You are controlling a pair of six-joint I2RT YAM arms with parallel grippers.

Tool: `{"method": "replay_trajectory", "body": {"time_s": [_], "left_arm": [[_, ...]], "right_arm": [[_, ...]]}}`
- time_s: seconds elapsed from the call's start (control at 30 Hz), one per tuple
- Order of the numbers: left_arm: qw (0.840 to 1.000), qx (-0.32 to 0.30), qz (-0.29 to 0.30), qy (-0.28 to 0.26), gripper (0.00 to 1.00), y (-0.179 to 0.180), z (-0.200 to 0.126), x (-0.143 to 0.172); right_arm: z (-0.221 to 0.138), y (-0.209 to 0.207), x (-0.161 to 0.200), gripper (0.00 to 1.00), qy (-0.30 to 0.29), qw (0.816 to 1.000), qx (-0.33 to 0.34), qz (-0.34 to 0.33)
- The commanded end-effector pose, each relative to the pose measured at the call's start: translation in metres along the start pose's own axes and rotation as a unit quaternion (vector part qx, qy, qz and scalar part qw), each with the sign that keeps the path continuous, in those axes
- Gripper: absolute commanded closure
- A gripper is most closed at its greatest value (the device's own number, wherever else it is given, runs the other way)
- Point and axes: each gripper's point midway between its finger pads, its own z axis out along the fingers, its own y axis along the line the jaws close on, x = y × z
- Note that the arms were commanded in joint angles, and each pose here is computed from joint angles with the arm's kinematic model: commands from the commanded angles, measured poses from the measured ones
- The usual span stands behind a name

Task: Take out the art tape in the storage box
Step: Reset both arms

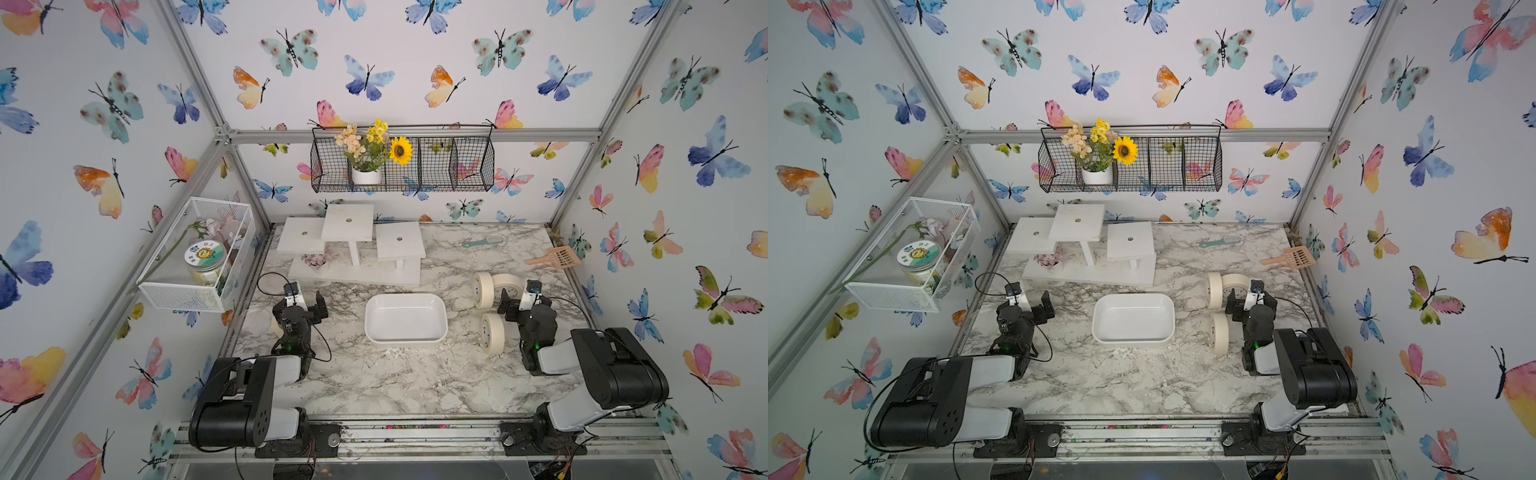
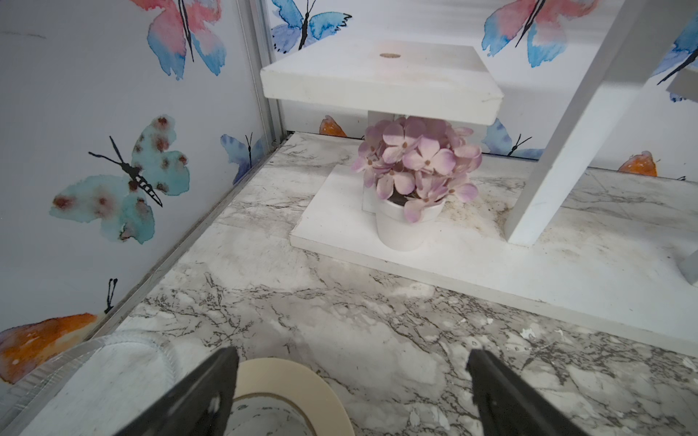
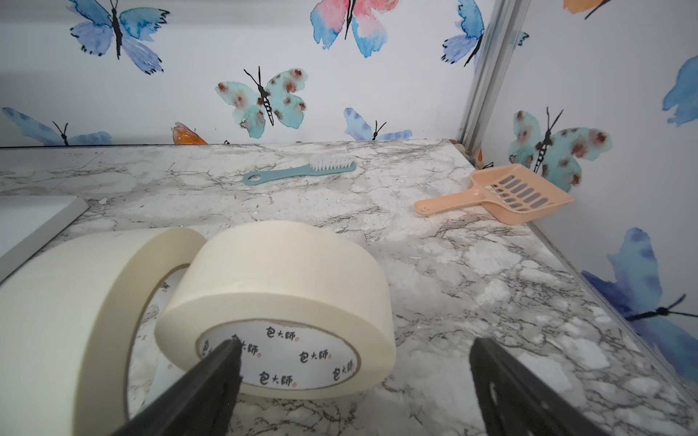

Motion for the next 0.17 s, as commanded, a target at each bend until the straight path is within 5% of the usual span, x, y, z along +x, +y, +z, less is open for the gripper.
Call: {"method": "replay_trajectory", "body": {"time_s": [0.0,0.13], "left_arm": [[1.000,0.017,0.001,-0.011,0.01,-0.0069,0.0013,-0.0071],[1.000,0.017,0.001,-0.011,0.01,-0.0072,0.0013,-0.0073]], "right_arm": [[0.0018,0.0040,-0.0048,0.01,-0.005,1.000,-0.009,-0.002],[0.0019,0.0038,-0.0050,0.01,-0.005,1.000,-0.009,-0.002]]}}
